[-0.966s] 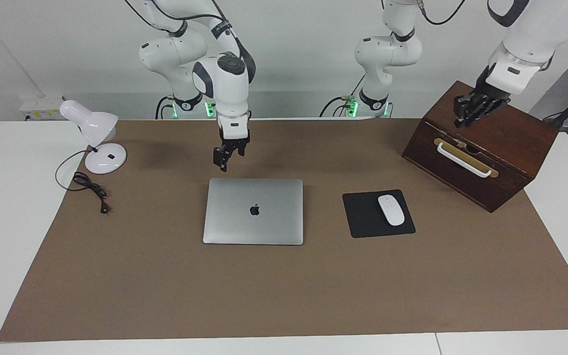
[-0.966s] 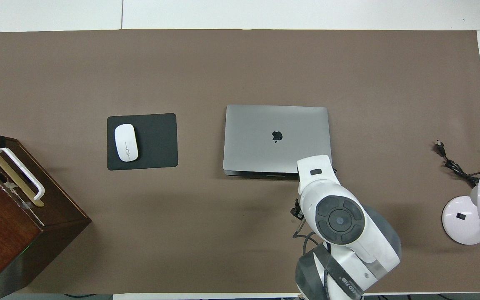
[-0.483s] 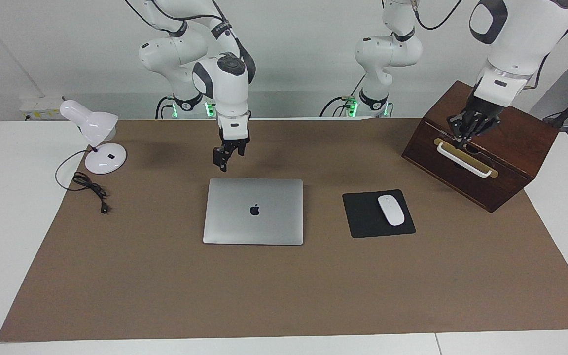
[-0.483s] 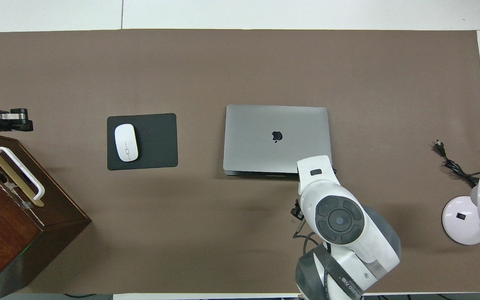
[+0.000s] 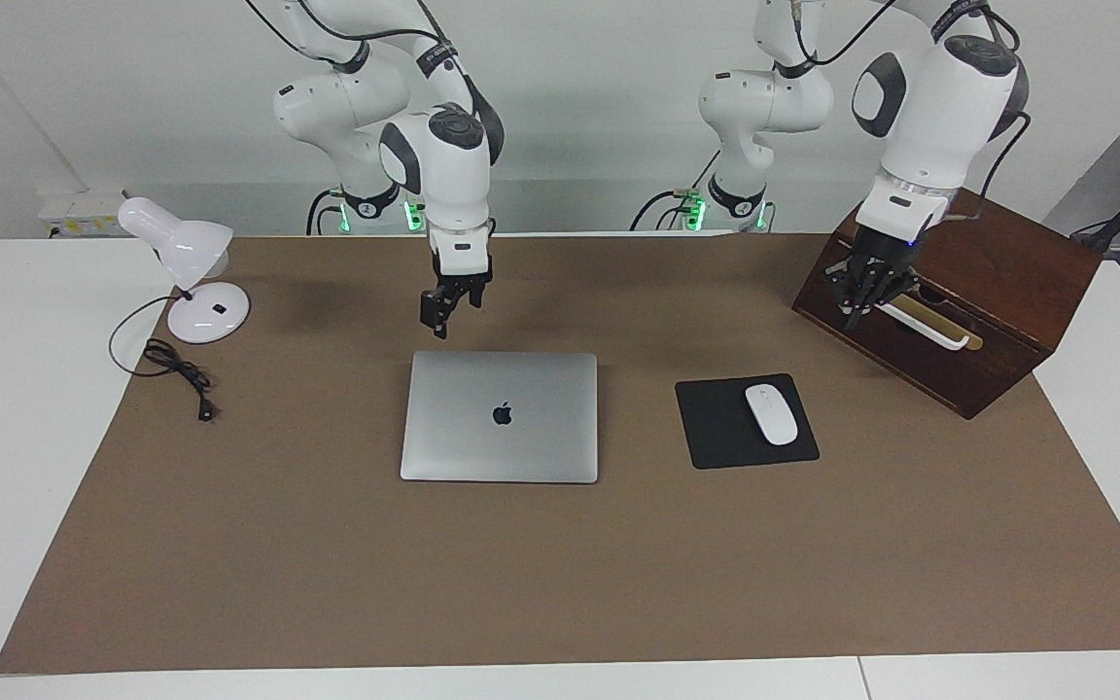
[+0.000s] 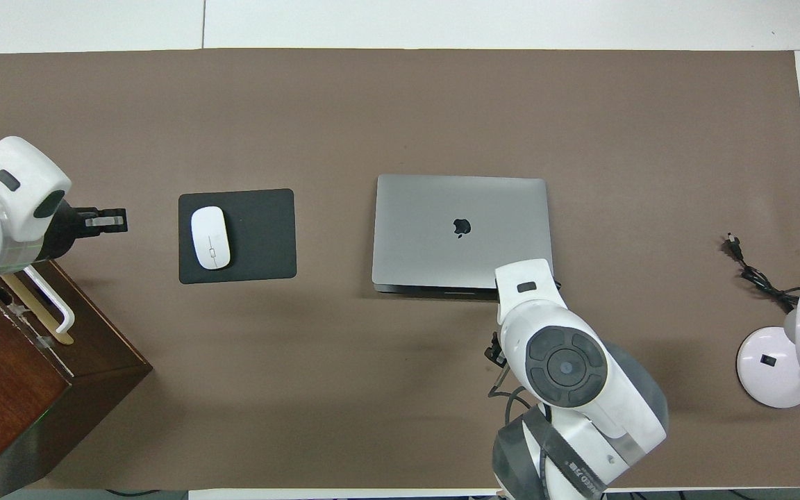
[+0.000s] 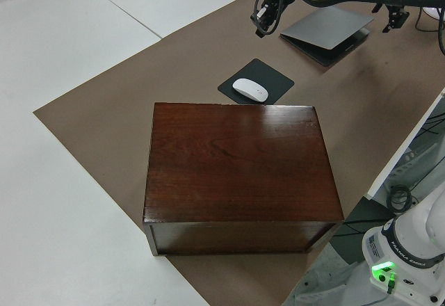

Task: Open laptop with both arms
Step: 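Move the left gripper past the mouse pad to the laptop's near edge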

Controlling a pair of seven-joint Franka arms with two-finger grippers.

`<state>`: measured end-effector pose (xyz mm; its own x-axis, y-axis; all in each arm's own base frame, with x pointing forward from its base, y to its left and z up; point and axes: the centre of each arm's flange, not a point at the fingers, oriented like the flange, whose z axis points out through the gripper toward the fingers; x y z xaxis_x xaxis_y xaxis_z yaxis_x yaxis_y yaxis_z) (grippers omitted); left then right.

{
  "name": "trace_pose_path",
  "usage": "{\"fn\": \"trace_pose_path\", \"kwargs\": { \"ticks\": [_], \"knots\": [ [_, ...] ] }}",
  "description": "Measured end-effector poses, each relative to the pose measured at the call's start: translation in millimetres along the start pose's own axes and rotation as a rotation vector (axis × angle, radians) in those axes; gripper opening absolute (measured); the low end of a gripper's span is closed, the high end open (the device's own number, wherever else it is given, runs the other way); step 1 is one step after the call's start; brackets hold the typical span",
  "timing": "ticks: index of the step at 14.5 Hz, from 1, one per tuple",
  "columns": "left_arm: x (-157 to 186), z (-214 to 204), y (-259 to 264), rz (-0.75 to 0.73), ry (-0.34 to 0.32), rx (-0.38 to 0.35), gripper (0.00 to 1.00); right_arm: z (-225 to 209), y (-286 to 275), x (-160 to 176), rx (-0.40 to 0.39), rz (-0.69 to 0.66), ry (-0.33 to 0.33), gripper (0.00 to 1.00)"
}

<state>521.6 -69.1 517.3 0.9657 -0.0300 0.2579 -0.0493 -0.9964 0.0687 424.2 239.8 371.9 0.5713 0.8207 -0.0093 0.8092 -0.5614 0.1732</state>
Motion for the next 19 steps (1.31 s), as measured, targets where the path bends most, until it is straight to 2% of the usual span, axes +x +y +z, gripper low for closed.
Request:
{"fn": "trace_pose_path", "kwargs": {
  "ticks": [7,11,14,19],
  "knots": [
    [-35,91,26,0.067,0.189,-0.023,0.01,6,-1,0,0.006,-0.002,-0.011,1.0],
    [-52,128,42,0.11,0.292,-0.038,0.01,13,-2,2,0.005,-0.008,-0.012,1.0],
    [-76,146,53,0.138,0.358,-0.054,0.01,17,-2,4,0.003,-0.013,-0.007,1.0],
    [-118,158,76,0.2,0.425,-0.091,0.01,25,-3,6,0.005,-0.017,-0.006,1.0]
  ]
}}
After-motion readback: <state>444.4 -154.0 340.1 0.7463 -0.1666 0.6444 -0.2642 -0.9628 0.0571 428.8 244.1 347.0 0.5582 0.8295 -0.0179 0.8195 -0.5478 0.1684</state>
